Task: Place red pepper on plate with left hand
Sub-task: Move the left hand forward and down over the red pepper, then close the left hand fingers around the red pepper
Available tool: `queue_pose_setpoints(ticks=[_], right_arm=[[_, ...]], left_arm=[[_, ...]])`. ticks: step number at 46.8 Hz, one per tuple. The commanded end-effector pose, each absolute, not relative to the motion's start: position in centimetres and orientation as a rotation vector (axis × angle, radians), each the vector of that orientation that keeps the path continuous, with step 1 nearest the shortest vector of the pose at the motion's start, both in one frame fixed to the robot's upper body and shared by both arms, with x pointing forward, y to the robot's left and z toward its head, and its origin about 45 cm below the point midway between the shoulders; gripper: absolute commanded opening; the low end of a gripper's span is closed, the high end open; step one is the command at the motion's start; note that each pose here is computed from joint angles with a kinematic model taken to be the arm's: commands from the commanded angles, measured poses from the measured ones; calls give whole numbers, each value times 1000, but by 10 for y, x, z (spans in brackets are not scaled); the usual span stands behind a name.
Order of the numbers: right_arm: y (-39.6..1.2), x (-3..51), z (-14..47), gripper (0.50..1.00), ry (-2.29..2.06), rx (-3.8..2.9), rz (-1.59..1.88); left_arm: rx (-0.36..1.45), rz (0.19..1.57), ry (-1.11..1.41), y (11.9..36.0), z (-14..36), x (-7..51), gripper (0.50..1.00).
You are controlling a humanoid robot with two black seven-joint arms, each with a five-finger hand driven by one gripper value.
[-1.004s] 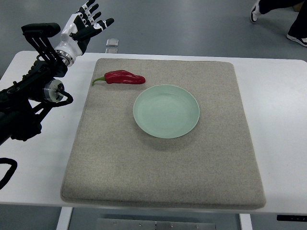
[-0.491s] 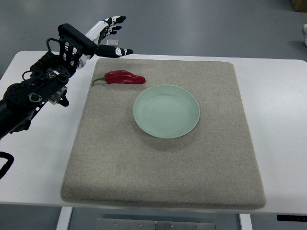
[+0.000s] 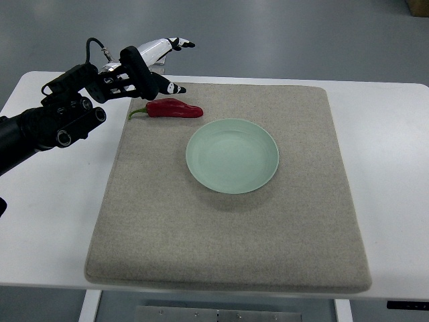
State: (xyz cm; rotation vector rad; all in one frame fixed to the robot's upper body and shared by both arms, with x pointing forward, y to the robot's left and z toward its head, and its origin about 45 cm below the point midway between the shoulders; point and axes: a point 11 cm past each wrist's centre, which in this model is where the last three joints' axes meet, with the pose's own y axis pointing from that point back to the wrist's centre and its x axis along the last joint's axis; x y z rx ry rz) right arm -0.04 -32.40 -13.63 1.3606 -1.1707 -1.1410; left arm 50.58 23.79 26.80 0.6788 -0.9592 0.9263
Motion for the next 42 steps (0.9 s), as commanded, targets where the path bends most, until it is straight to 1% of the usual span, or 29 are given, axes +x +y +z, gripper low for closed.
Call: queue_pose_setpoints(ticks=[1, 6, 14, 21, 29, 36, 42], right_arm=[[-324, 0, -136, 932, -1170, 1360, -1141], [-324, 0, -136, 932, -1171, 1361, -1141], [-324, -1, -136, 932, -1169, 1360, -1141], [-324, 0, -136, 932, -1170, 1360, -1141], [-324, 0, -136, 932, -1171, 1361, -1141], [-324, 0, -136, 932, -1170, 1360, -1141], [-324, 0, -136, 932, -1170, 1360, -1141]], left_arm=[[734, 881, -1025, 241, 266, 506, 857], [781, 847, -1074, 246, 264, 506, 855], [800, 825, -1096, 248, 263, 506, 857], [829, 778, -1132, 248, 258, 503, 857], [831, 762, -1123, 246, 255, 502, 857], [856, 702, -1134, 244, 247, 498, 857], [873, 688, -1127, 248, 242, 496, 857]])
